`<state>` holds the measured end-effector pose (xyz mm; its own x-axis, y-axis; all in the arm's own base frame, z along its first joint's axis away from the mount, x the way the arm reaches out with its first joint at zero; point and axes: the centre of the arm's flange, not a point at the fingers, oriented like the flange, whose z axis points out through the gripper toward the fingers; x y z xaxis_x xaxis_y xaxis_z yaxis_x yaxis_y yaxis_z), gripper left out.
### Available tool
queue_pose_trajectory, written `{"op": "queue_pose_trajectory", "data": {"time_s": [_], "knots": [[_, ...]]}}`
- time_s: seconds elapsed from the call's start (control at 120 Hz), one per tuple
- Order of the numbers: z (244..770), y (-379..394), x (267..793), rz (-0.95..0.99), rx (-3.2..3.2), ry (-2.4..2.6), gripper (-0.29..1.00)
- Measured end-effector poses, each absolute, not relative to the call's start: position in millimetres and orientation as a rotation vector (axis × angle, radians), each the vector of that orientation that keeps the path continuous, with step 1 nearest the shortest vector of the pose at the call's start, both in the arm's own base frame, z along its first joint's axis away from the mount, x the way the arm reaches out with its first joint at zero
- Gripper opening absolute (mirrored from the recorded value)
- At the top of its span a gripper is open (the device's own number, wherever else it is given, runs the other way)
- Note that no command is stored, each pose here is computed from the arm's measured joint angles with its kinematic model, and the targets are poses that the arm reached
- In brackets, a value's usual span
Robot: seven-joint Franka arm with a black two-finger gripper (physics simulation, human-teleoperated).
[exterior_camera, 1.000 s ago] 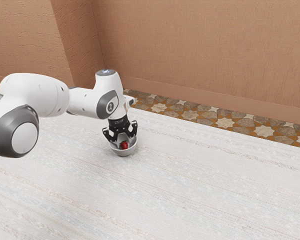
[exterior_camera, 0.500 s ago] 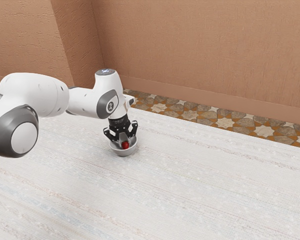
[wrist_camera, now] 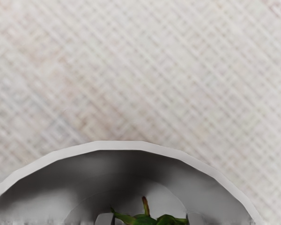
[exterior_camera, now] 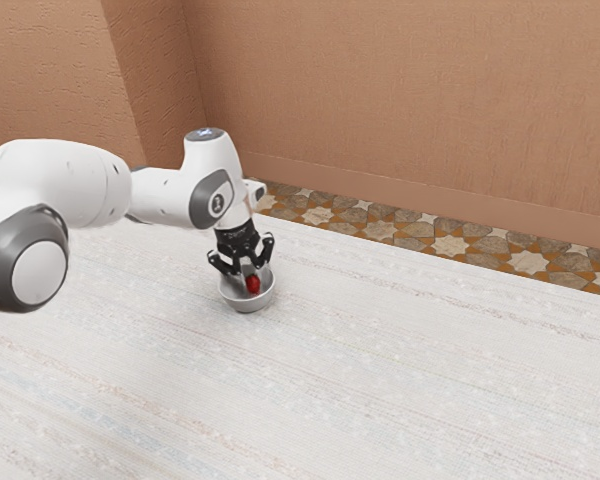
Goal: Take strawberry from the bowl
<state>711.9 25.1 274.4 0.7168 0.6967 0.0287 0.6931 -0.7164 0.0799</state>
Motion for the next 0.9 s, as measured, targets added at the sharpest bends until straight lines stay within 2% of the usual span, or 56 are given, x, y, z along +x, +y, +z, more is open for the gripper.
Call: {"op": "queue_pose_trajectory", "data": {"time_s": [0.1, 0.25, 0.442, 0.617, 0.783, 0.858, 0.9], "knots": [[304, 12, 702, 0.116, 2.848, 1.135, 0.01], [330, -60, 691, 0.139, 2.883, 0.992, 0.01], [297, -129, 685, 0.079, 2.944, 0.867, 0.0], [279, -154, 688, 0.061, 2.961, 0.827, 0.0], [287, -159, 688, 0.073, 2.948, 0.811, 0.32], [321, -162, 685, 0.125, 2.924, 0.791, 0.43], [365, -161, 679, 0.175, 2.895, 0.787, 0.48]]}}
